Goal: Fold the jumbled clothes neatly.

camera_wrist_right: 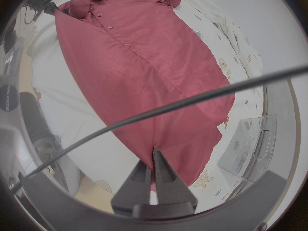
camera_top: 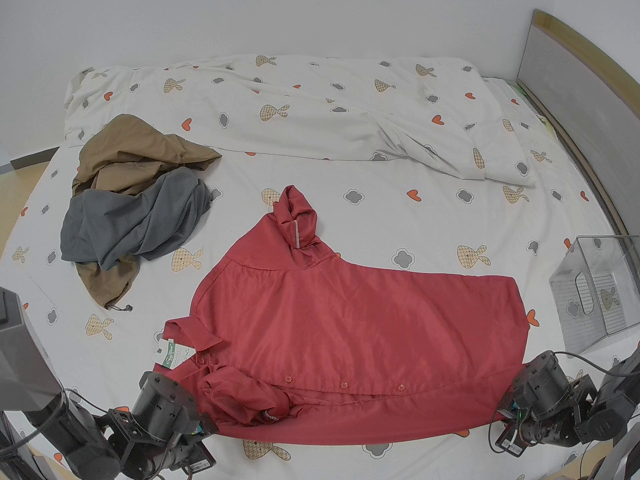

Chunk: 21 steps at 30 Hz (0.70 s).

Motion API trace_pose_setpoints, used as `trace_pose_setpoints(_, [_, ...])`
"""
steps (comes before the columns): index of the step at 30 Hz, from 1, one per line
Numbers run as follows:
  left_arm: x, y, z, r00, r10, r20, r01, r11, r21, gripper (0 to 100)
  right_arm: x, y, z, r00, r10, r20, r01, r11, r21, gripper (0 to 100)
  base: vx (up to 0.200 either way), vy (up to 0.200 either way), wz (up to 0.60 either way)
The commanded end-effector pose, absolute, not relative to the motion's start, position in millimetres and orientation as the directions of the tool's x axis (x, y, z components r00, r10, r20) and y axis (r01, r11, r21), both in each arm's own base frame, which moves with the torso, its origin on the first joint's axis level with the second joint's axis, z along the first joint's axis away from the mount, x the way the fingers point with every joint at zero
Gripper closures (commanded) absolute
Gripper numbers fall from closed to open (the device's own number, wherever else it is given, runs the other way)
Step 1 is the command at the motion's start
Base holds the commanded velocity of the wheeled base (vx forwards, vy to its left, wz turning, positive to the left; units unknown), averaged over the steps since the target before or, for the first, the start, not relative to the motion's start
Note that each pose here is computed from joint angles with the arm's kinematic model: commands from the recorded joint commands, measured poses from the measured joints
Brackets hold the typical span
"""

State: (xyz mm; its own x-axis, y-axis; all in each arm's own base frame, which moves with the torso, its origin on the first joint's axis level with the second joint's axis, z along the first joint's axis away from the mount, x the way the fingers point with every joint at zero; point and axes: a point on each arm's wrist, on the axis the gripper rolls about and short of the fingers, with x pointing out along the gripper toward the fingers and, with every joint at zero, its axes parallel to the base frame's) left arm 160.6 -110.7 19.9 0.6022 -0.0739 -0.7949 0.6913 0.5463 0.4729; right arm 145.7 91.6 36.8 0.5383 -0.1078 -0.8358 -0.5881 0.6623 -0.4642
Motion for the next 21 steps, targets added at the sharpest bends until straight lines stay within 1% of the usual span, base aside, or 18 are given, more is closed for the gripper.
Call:
trace_pose_setpoints(1, [147, -106, 23, 0.597, -0.085, -0.798, 0.705, 0.529, 0.471, 100, 133, 88, 38, 0.541, -0.094, -0.836, -0.605, 0.647, -0.464, 100, 0.000, 0.000, 0.00])
trace_pose_setpoints(11, [148, -108, 19, 0.585, -0.080, -0.807, 0.714, 0.524, 0.465, 100, 131, 89, 35, 0.532, -0.097, -0.841, -0.629, 0.619, -0.469, 100, 0.000, 0.000, 0.00])
trace_pose_setpoints(12, [148, -108, 19, 0.584, -0.079, -0.808, 0.714, 0.523, 0.465, 0, 131, 90, 35, 0.533, -0.096, -0.841, -0.627, 0.622, -0.468, 0, 0.000, 0.000, 0.00])
trace_pose_setpoints(17, [149, -110, 19, 0.587, -0.084, -0.805, 0.711, 0.529, 0.463, 0, 131, 89, 37, 0.534, -0.088, -0.841, -0.625, 0.628, -0.463, 0, 0.000, 0.000, 0.00])
trace_pose_setpoints(20, [149, -109, 21, 0.595, -0.090, -0.799, 0.705, 0.536, 0.464, 0, 128, 88, 37, 0.518, -0.053, -0.853, -0.644, 0.633, -0.430, 0, 0.000, 0.000, 0.00])
trace_pose_setpoints(21, [149, -109, 23, 0.599, -0.093, -0.795, 0.700, 0.544, 0.464, 0, 122, 85, 37, 0.496, -0.019, -0.868, -0.663, 0.637, -0.393, 0, 0.000, 0.000, 0.00])
